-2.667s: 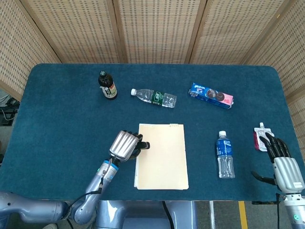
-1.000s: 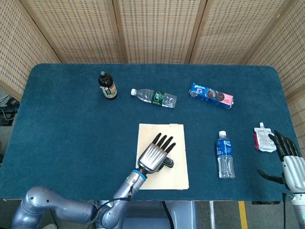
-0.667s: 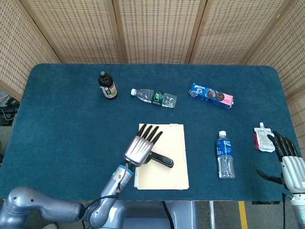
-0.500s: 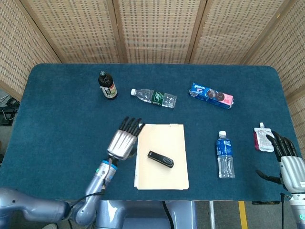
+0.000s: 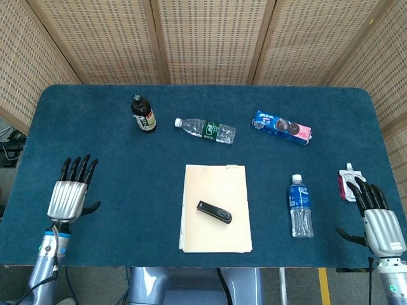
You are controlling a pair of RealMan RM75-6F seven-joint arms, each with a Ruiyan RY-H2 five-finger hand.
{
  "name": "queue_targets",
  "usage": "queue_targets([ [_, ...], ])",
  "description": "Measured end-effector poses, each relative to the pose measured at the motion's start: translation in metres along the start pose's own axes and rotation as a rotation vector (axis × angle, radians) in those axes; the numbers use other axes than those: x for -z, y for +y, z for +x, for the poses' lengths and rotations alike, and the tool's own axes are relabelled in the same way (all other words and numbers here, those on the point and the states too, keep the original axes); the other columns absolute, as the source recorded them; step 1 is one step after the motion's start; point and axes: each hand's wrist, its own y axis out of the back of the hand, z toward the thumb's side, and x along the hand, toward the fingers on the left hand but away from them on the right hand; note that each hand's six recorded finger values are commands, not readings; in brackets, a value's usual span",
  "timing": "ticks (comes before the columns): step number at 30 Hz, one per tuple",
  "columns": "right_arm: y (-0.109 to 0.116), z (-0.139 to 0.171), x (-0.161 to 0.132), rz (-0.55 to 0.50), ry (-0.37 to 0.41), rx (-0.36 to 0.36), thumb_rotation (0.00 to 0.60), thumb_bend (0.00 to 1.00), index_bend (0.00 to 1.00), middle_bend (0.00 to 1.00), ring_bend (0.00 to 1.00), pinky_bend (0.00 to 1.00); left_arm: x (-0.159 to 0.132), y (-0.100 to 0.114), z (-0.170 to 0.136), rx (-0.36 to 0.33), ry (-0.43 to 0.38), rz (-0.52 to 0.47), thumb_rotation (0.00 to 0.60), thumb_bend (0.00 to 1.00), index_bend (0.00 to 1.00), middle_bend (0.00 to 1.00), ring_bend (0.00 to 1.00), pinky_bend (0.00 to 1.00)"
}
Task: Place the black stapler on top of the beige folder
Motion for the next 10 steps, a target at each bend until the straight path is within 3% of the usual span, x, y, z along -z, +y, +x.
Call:
queue_targets([
  [10,-0.011,0.001,-0.010,0.029,0.027,-0.024,0.600,0.10,0.04,0.00,0.00,0.00,0.059,-0.007,-0.055,0.000,0.118,-0.023,0.600,0.18,0.00,0.00,0.00,0.00],
])
